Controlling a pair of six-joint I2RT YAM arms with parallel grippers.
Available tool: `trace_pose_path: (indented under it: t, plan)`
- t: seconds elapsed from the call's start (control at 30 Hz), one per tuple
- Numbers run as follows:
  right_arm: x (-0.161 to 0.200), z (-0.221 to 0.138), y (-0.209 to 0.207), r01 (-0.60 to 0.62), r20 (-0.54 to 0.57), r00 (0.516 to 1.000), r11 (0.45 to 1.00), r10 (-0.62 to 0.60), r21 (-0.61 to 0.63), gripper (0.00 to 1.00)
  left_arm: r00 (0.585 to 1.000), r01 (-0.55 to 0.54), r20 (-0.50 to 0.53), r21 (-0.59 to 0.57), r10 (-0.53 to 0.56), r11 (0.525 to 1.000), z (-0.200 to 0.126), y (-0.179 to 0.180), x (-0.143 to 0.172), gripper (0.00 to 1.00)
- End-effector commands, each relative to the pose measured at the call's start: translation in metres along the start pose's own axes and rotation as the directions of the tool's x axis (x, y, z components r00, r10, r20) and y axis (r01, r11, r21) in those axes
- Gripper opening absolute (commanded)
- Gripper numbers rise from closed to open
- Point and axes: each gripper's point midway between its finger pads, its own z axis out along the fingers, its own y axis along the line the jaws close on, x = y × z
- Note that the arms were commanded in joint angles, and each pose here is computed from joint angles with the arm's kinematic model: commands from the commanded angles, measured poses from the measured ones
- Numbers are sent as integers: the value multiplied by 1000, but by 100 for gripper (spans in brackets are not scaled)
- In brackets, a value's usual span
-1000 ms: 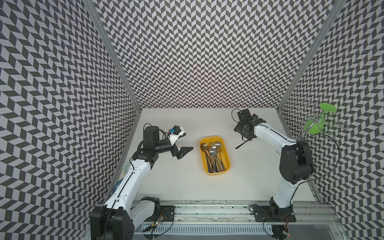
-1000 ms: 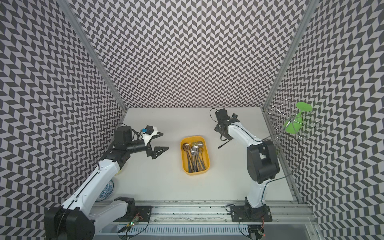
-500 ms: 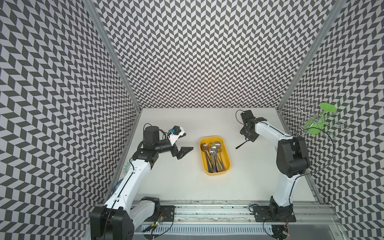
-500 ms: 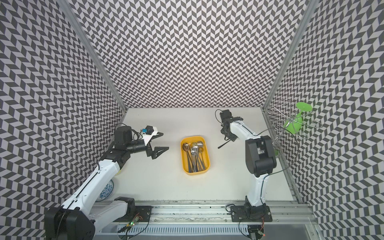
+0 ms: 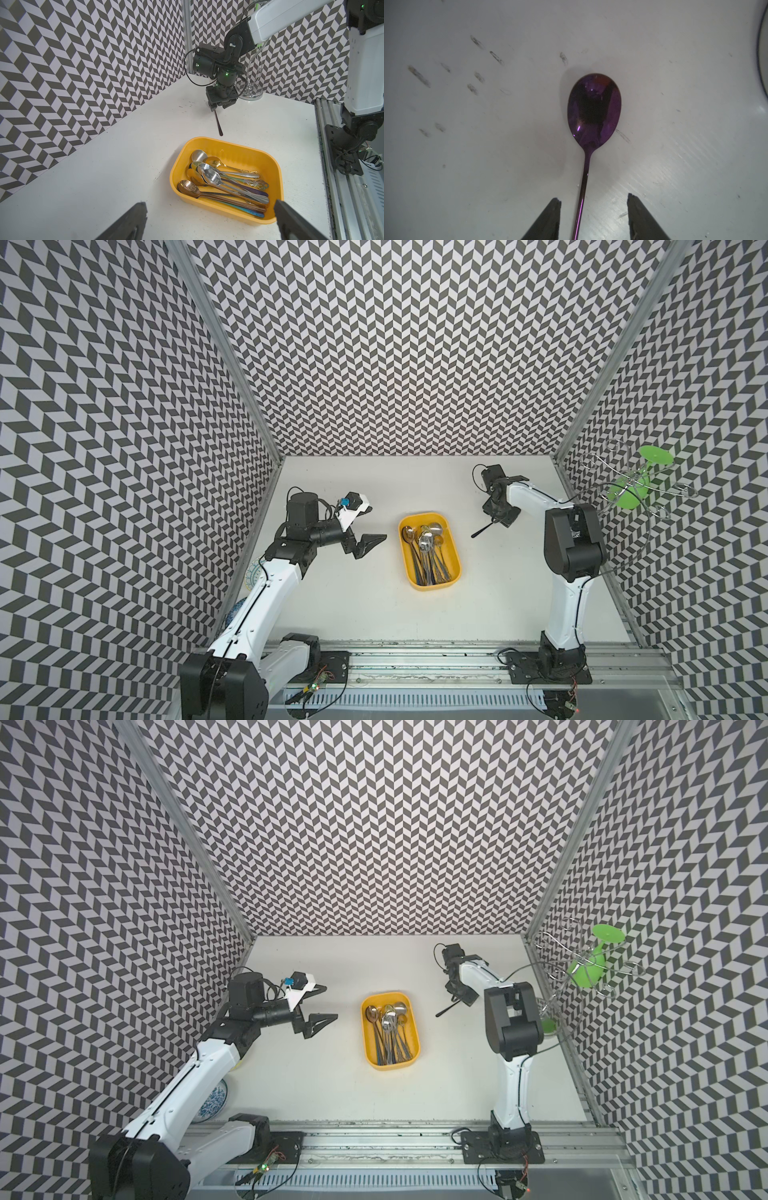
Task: Put the spoon into the storage box
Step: Pick up the spoon from the center of the board.
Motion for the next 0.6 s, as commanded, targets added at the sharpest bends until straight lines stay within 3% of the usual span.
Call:
trace_pose_path:
  t: [0.0,0.3,0.43,0.57]
  plan:
    - [-4,10,1,-17,5,1000,1000,17,6,50,1000,-21,13,3,21,1000,-4,-3,-7,99]
    - [9,38,-3,15,-22,1000,999,-14,40,32,999,-23,23,9,23,1000,-4,-6,-6,100]
    - [13,44,-9,18,-33,999,998,-16,63,29,1000,-20,11,-1,20,1000,-5,-3,-7,100]
    - [15,44,1,53,-48,997,999,-53,11,17,1000,-24,19,5,23,1000,-4,-5,-4,100]
